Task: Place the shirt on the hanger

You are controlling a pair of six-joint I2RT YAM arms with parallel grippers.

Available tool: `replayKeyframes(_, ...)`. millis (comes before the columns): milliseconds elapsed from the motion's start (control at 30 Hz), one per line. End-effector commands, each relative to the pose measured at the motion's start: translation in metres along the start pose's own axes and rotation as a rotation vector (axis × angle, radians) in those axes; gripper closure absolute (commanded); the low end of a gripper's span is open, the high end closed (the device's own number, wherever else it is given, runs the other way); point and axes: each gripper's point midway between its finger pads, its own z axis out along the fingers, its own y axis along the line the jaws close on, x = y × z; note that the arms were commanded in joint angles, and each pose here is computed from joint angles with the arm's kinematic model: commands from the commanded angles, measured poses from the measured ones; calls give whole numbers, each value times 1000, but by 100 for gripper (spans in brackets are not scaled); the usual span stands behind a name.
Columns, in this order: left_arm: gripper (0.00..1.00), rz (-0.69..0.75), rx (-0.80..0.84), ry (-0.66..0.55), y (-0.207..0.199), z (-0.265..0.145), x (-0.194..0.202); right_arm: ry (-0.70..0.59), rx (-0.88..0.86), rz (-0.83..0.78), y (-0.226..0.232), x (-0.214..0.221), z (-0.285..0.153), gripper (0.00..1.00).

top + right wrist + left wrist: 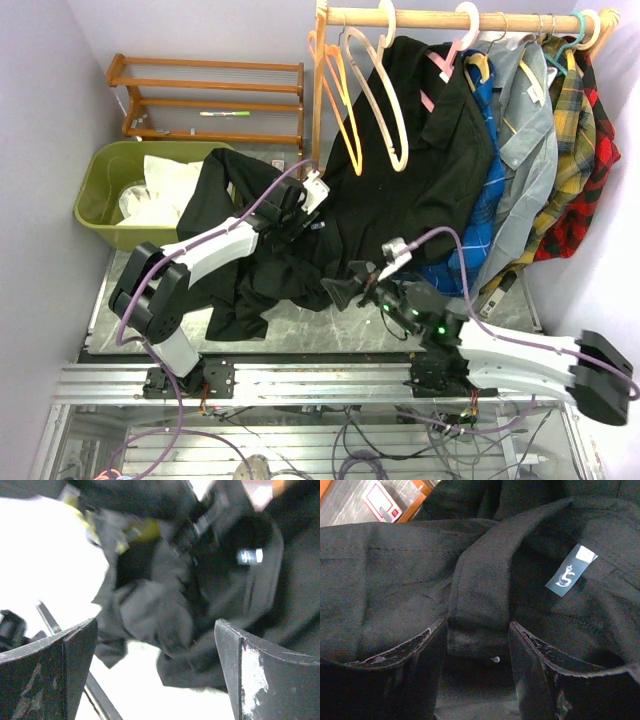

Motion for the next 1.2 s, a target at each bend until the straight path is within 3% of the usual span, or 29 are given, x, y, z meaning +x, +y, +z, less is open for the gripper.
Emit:
replayKeyframes(0, 38, -29, 15, -51, -9, 4, -15, -230, 19, -212, 21, -81, -41, 0)
replayKeyframes(167, 32, -69, 93, -48, -22, -5, -19, -343, 127, -290, 26, -172, -69, 0)
replayKeyframes(267, 36, -88, 117, -44, -27, -8, -17, -366, 297, -378, 15, -212, -69, 0)
replayKeyframes(400, 36, -101, 113, -44, -28, -8, -15, -396, 568, -444, 8, -269, -57, 0)
replayKeyframes(533, 35, -95, 104, -44, -27, -9, -13, -366, 560, -397, -4, -325, -12, 0)
replayKeyframes(633, 35, -94, 90, -50, -24, -12, -13, -337, 619, -409, -35, -344, 17, 0)
replayKeyframes(867, 36, -93, 83, -65, -23, -15, -13, -302, 565, -394, -44, -354, 58, 3)
replayKeyframes(1000, 46, -98, 102, -71, -27, -13, -13, -267, 592, -379, -60, -347, 71, 19)
replayKeyframes(1167, 48, -99, 108, -76, -28, -13, -14, -252, 642, -367, -90, -346, 78, 35)
